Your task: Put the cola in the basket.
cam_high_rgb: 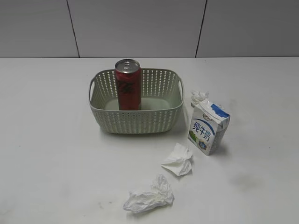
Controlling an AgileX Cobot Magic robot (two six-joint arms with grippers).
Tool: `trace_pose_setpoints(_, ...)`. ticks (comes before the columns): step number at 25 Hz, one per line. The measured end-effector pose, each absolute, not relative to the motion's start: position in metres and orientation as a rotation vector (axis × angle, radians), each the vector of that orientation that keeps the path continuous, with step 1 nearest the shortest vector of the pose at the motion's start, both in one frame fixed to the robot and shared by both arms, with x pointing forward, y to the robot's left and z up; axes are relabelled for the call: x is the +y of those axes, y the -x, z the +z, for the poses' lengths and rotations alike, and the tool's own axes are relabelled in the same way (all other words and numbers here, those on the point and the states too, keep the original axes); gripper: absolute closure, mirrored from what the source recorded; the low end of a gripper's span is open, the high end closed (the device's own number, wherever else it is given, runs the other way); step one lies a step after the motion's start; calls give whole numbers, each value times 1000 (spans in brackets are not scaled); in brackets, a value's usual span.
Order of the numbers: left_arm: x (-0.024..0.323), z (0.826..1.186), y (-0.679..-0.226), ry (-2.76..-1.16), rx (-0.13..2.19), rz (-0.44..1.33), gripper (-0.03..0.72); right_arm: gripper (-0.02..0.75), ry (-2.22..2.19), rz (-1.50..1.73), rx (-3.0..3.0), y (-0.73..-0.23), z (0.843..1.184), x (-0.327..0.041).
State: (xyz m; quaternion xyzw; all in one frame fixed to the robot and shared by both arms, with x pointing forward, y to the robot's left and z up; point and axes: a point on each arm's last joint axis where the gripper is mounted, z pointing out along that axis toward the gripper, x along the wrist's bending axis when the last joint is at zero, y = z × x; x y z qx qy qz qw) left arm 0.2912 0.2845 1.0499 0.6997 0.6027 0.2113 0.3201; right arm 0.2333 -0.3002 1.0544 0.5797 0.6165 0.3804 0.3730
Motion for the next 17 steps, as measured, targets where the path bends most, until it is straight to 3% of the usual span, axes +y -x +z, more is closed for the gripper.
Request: trace_pose_setpoints(17, 289, 1058, -236, -1620, 1351, 805, 105, 148, -1486, 974, 1580, -233, 1054, -300)
